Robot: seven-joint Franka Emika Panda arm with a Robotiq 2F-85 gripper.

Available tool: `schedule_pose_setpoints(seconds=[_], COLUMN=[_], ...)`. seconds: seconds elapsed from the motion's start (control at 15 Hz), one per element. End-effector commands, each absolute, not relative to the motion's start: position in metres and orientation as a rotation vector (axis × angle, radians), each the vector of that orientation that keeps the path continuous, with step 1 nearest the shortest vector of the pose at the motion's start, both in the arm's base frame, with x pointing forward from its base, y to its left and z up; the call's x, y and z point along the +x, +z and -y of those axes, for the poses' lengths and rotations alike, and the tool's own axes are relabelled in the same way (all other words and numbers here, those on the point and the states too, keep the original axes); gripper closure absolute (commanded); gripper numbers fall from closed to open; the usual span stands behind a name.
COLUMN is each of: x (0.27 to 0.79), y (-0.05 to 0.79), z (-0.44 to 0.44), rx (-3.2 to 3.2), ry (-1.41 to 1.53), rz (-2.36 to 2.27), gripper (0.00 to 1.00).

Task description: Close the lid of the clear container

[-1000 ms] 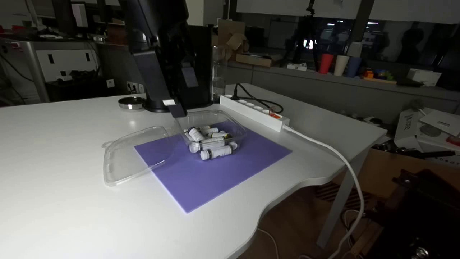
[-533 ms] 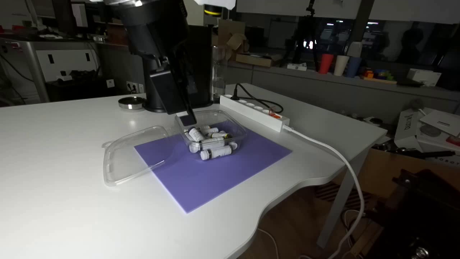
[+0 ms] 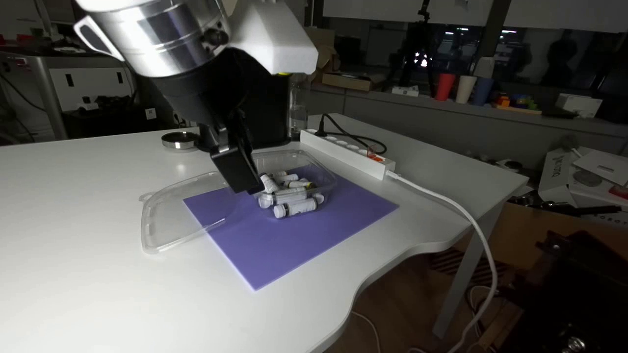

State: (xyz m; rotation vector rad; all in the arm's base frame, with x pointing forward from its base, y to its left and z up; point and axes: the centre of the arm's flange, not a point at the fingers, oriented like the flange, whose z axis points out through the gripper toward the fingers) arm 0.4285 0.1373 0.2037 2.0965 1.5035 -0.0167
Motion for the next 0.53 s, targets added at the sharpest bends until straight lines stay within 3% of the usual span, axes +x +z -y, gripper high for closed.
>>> schedule_pose_setpoints(seconds=[0.0, 0.47], x=[0.43, 0.433], y=[0.174, 0.138], z=[-0.148, -0.154], rx=[2.062, 2.093], ry=[0.108, 0.261], rz=[-1.437, -1.328], gripper=[0.0, 0.0])
